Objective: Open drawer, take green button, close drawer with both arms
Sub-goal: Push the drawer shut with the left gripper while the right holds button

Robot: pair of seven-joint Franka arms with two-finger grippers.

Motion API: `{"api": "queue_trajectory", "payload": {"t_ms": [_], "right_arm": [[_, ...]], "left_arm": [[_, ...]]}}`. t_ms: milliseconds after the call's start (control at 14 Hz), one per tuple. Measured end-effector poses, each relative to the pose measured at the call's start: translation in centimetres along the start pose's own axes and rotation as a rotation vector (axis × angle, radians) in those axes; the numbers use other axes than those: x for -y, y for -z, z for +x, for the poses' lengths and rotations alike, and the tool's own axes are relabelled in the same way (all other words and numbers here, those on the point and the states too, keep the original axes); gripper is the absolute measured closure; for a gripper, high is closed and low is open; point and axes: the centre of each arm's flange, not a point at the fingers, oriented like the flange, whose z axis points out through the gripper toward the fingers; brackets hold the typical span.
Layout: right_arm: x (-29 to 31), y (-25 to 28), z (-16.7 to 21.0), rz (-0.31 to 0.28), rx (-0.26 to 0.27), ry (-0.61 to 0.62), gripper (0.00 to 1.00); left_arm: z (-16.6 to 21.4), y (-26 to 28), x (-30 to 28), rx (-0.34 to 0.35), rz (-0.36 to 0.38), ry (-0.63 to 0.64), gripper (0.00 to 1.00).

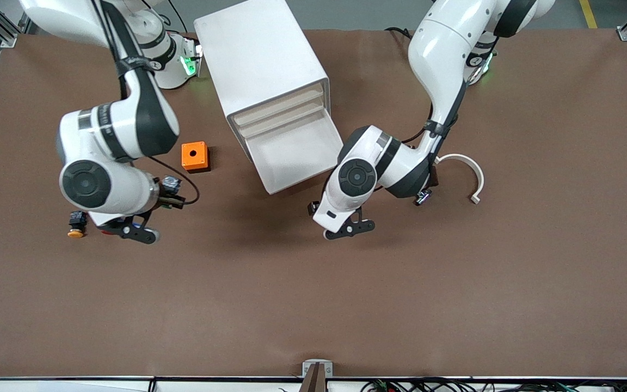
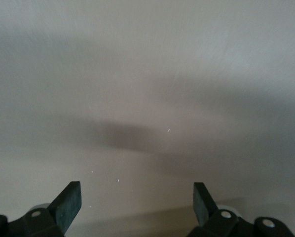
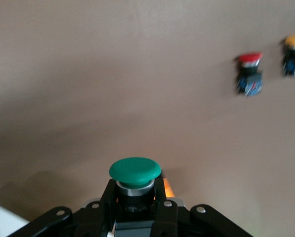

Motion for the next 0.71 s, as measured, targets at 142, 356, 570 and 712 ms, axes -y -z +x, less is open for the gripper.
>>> {"api": "queue_trajectory", "payload": {"t_ms": [142,356,570,712], "right_arm": [[-2.3,-1.6,1.7,-0.012,-0.031,0.056,0.67],[-4.8,-4.3,3.7,-0.005,-0.074,0.122,0.67],[-7.4,-6.5,5.3,0.003,-0.074,0.155,0.67],[-7.9,-8.1,6.0,0.004,-0.073,0.155,0.67]], "left_arm": [[-0.9,-2.2,-0.4,0.030,0.019,-0.011,0.00],[-3.0,-3.5,-1.0,0.107,0.056,0.010,0.00],[-5.2,-4.0,-2.2,0.191,0.027,0.053,0.00],[-6.7,-4.3,-3.2,0.220,0.015,0.072,0.00]]}}
